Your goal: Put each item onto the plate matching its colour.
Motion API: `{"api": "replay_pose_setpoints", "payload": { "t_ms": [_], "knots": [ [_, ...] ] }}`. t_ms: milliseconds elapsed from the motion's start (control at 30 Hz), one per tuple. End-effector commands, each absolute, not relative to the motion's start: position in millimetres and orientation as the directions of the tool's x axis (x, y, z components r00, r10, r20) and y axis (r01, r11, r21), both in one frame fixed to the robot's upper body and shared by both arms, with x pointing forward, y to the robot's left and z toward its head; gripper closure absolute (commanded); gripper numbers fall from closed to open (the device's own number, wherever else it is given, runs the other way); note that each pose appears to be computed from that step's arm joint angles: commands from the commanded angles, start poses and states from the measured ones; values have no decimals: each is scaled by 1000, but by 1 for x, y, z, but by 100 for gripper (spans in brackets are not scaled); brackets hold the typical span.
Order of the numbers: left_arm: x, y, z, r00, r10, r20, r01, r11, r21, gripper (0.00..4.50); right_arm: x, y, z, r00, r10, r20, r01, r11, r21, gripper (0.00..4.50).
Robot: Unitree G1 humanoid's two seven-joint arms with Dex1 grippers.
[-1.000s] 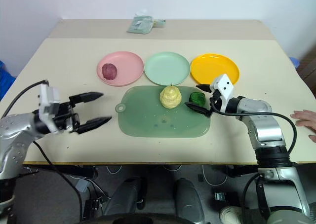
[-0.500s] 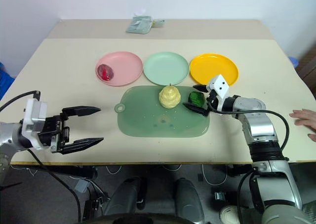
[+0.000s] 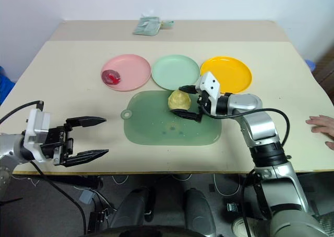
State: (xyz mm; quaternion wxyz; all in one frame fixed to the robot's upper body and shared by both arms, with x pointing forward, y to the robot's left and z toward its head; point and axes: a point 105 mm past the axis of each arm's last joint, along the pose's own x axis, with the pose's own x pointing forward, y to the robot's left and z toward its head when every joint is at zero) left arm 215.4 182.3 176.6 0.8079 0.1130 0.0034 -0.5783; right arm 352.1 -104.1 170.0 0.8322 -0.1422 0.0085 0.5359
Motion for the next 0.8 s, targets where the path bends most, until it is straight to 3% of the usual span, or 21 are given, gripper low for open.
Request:
{"api": "replay_pose_setpoints", "payload": {
  "t_ms": [33,467,800],
  "knots": [
    [211,182,184,342,-931,-130,925,309,220,7,361,-96,183,436,891,-130,-880,391,-270,0],
    [207,171,191,375,-920,-116,912,344,221,7,362,-90,188,395,912,-108,-895,356,-268,0],
    [210,169,192,374,-920,-112,914,346,213,7,382,-82,189,507,853,-124,-844,462,-272,0]
  ]
}}
